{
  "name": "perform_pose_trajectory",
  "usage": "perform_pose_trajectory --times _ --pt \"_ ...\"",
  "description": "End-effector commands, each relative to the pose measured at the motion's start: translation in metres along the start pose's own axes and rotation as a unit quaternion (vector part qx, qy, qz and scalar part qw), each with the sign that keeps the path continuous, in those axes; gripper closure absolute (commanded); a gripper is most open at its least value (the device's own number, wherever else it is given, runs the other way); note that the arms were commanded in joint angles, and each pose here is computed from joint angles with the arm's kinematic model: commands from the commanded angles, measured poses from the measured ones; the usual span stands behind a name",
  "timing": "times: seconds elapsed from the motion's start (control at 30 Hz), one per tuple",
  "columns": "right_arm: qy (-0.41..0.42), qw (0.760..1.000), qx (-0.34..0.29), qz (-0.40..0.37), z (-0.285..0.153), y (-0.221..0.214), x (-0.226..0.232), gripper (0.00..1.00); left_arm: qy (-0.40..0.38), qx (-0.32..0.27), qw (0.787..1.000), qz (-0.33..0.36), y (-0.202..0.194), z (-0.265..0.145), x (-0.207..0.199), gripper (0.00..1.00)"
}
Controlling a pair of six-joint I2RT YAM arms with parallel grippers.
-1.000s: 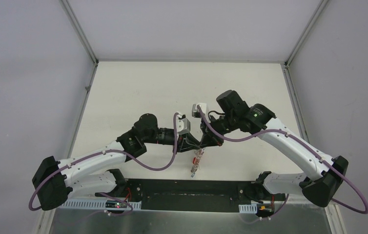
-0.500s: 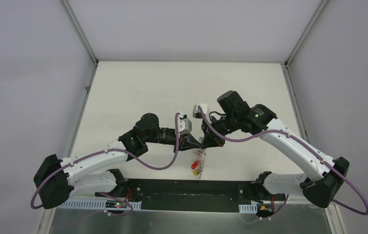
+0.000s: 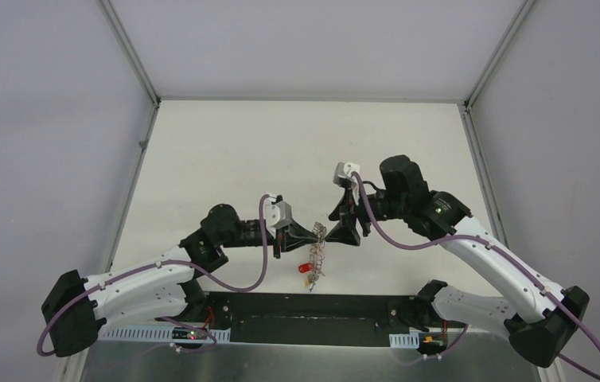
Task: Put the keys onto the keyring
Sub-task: Adjust the key on the keyring.
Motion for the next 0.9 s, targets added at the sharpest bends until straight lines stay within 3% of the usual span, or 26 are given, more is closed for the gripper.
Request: perform_pose_trajectory --times 0.0,0.07,0.1,0.17,0.47,0.6,0.87 --pt "0.049 0.995 -0.083 -0.032 -0.003 0.013 0.005 0.40 0.022 -0.122 0.990 0.062 0.038 -0.006 0.000 1.00" --pt "0.039 0.993 -0.104 -0.042 -0.003 0.012 -0.002 0.40 0.022 -0.134 0.988 0.073 0.040 -0.009 -0.002 1.00" --pt "0.080 0.991 -0.105 -0.033 -0.004 0.011 0.003 0.46 0.020 -0.138 0.987 0.077 0.040 -0.010 -0.003 1.00" --pt "0.083 0.988 -0.122 -0.040 -0.005 0.012 -0.001 0.47 0.017 -0.147 0.985 0.084 0.041 -0.012 -0.005 1.00" --pt "0.195 0.972 -0.122 -0.043 -0.007 0.012 0.009 0.58 0.007 -0.169 0.981 0.099 0.044 -0.015 -0.008 1.00" --pt "0.212 0.969 -0.116 -0.044 -0.004 0.011 0.009 0.64 0.008 -0.171 0.980 0.101 0.045 -0.014 -0.007 1.00" --pt "0.196 0.974 -0.112 -0.028 0.002 0.004 0.002 0.65 0.009 -0.178 0.979 0.104 0.048 -0.016 -0.008 1.00"
Point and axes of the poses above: each gripper's point midway between its finger pads, its own z axis out along the fingers, its own x axis along the line the jaws close on, y = z × x, the point moved 10 cm from there along -z, back along the fingers, and after that the axes turned 11 degrees about z, right-handed, at the moved point
